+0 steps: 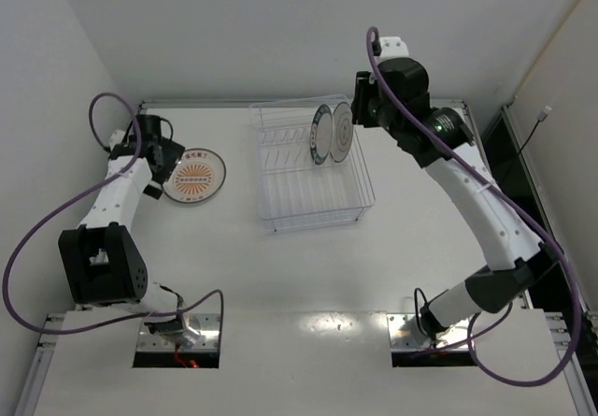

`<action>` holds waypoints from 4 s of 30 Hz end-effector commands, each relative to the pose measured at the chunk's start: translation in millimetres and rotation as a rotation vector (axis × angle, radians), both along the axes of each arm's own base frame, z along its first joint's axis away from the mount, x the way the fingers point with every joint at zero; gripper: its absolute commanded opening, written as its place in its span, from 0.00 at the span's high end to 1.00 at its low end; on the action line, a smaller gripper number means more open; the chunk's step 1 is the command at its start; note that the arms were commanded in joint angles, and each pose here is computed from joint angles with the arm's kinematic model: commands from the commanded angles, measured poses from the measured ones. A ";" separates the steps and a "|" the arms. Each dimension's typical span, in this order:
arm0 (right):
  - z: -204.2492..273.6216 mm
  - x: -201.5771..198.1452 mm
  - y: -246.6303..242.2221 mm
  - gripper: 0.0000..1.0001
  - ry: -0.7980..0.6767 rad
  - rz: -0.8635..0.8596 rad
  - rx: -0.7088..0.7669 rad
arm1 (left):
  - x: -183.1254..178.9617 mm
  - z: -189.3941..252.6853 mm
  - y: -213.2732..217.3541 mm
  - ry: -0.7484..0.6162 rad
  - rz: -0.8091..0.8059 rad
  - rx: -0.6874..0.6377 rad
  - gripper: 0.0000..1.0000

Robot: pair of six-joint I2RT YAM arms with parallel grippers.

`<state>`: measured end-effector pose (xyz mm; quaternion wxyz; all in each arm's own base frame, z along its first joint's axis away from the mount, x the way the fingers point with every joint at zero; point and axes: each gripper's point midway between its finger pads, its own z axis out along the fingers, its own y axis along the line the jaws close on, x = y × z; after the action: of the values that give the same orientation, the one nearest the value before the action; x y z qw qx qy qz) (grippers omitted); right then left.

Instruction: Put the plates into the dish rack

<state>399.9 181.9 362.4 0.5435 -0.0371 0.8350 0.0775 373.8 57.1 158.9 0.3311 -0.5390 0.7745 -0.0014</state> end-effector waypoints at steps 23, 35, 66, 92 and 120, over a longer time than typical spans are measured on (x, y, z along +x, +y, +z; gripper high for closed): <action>-31.4 -53.1 -68.0 0.71 0.138 0.008 -0.155 | 8.4 -118.8 5.0 -0.359 0.274 -0.303 0.42; -52.2 -56.4 -71.6 0.71 0.190 0.001 -0.184 | 70.0 -120.7 -7.8 -0.342 0.077 -0.329 0.60; 7.3 -62.0 4.0 0.20 0.014 0.365 0.153 | 116.5 195.2 -44.0 -0.986 -0.225 -0.420 1.00; -9.3 46.1 100.6 0.24 0.065 0.665 1.002 | 62.7 214.2 -240.5 -0.851 -0.860 -0.764 1.00; -74.4 84.1 23.4 1.00 0.040 -0.306 -0.204 | 55.8 145.0 -117.7 -0.202 -0.521 -0.255 0.32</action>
<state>479.3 224.7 287.3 0.5159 0.0579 0.8541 0.0305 445.2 -71.5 350.4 0.3816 -0.3413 0.7998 -0.3133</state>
